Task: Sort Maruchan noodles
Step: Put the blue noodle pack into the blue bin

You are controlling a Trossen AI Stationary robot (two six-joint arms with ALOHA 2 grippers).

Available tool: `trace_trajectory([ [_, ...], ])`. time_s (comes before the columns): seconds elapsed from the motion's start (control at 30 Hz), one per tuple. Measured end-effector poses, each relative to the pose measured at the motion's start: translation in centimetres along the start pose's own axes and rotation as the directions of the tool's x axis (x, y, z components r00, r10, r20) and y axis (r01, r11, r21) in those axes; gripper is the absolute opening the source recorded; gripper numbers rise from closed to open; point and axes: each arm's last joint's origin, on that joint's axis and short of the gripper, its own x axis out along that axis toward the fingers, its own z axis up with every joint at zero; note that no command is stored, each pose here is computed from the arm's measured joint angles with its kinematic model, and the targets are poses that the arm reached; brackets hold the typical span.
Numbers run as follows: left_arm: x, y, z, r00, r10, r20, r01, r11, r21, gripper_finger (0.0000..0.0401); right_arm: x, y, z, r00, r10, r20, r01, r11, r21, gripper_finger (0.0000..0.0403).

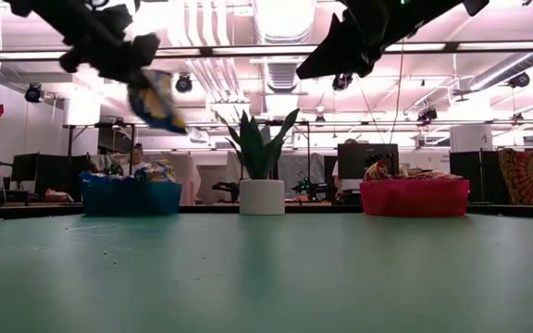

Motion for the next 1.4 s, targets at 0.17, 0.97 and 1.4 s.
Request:
trace_trajectory([
  [0.17,2.1,2.7,0.2,0.978,0.206,-0.037,-0.207,0.978,-0.032,0.0011,0.1,0.0,-0.1,1.0,-0.001,-0.002,0.001,1.0,-0.005,0.0028],
  [0.97,10.3,4.4,-2.4,0.902,0.329,-0.278,-0.372,0.921,-0.116,0.0015,0.2,0.0,-0.3,1.0,-0.003,-0.012,0.003,1.0,0.001,0.0028],
  [1.4,10.7,4.2,-3.7,0.87,0.332,-0.364,-0.361,0.933,-0.012,0.0047,0.2,0.0,-0.4,1.0,-0.003,-0.024,0.003,1.0,-0.003,0.0028],
])
